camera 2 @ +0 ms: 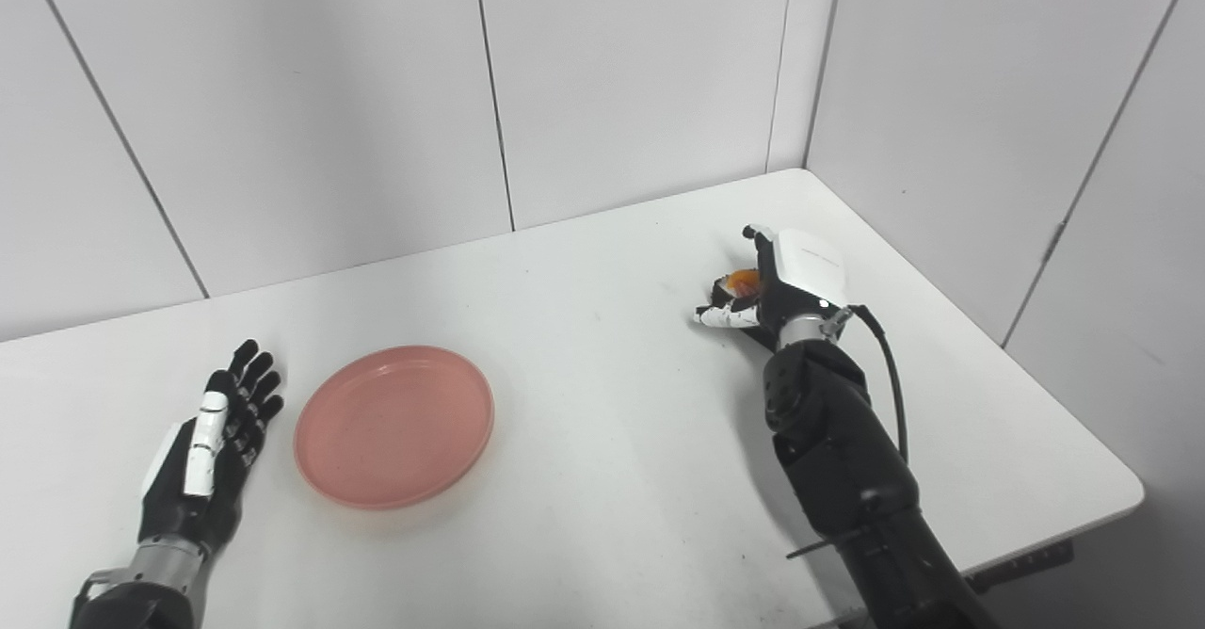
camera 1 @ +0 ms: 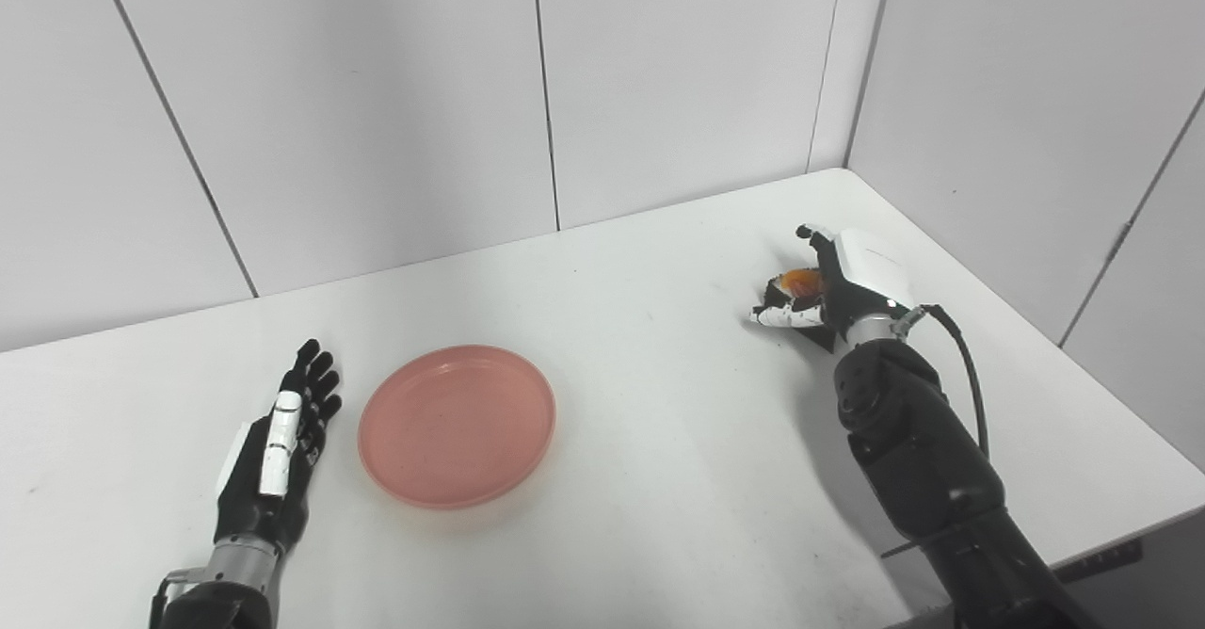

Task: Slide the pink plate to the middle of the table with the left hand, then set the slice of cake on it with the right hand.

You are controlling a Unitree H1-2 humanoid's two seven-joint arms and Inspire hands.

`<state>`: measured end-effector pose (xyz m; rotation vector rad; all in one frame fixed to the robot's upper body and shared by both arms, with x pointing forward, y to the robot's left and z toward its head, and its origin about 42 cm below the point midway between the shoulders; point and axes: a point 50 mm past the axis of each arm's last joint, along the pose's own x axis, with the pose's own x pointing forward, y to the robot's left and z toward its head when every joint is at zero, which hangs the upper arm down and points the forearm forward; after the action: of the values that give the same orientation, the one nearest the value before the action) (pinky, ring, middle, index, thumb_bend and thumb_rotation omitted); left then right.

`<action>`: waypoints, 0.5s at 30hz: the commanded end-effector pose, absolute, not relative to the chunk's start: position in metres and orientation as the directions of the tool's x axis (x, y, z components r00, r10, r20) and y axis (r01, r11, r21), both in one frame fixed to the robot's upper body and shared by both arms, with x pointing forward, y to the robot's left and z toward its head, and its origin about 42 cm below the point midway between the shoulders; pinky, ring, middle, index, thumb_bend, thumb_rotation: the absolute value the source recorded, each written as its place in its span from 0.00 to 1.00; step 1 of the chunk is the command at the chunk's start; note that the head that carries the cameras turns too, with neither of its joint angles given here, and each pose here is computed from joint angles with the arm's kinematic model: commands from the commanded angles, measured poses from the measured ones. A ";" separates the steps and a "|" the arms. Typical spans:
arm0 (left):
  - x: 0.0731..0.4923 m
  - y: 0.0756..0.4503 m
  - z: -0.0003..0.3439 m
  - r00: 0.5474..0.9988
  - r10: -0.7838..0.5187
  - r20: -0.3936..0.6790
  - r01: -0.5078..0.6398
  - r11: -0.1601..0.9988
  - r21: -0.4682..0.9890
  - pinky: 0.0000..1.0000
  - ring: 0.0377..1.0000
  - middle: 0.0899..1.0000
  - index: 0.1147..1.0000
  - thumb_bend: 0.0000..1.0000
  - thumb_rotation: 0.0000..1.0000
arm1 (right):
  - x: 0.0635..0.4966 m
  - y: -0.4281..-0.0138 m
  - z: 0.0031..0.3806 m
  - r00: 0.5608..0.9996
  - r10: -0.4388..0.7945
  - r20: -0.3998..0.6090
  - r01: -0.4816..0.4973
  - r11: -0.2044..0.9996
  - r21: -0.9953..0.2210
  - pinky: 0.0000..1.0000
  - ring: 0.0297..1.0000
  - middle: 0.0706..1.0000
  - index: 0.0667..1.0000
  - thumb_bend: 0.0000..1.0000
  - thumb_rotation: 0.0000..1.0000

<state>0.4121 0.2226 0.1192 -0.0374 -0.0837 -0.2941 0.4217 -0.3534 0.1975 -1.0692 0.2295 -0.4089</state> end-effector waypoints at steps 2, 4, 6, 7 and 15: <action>0.405 0.224 0.113 0.953 -0.292 0.082 0.294 0.956 -0.020 1.00 1.00 1.00 1.00 0.56 1.00 | 0.432 -0.355 0.224 0.894 -0.441 0.083 0.277 0.395 -0.876 0.69 0.78 0.78 0.79 0.72 0.26; 0.404 0.223 0.115 0.953 -0.292 0.084 0.294 0.955 -0.021 1.00 1.00 1.00 1.00 0.55 1.00 | 0.432 -0.356 0.222 0.891 -0.449 0.075 0.278 0.406 -0.870 0.67 0.77 0.78 0.79 0.72 0.25; 0.404 0.222 0.116 0.952 -0.293 0.084 0.296 0.955 -0.017 1.00 1.00 1.00 1.00 0.56 1.00 | 0.430 -0.356 0.221 0.888 -0.455 0.070 0.287 0.430 -0.856 0.58 0.71 0.74 0.77 0.69 0.17; 0.403 0.221 0.117 0.952 -0.294 0.086 0.296 0.955 -0.016 1.00 1.00 1.00 1.00 0.56 1.00 | 0.430 -0.356 0.220 0.887 -0.458 0.066 0.289 0.437 -0.852 0.53 0.68 0.70 0.75 0.69 0.13; 0.402 0.220 0.118 0.953 -0.291 0.082 0.293 0.956 -0.011 1.00 1.00 1.00 1.00 0.55 1.00 | 0.429 -0.360 0.221 0.894 -0.447 0.044 0.270 0.457 -0.848 0.30 0.36 0.45 0.65 0.55 0.00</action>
<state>0.4055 0.2220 0.1192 -0.0341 -0.0768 -0.2917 0.4207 -0.3579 0.1945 -1.0060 0.2563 -0.4217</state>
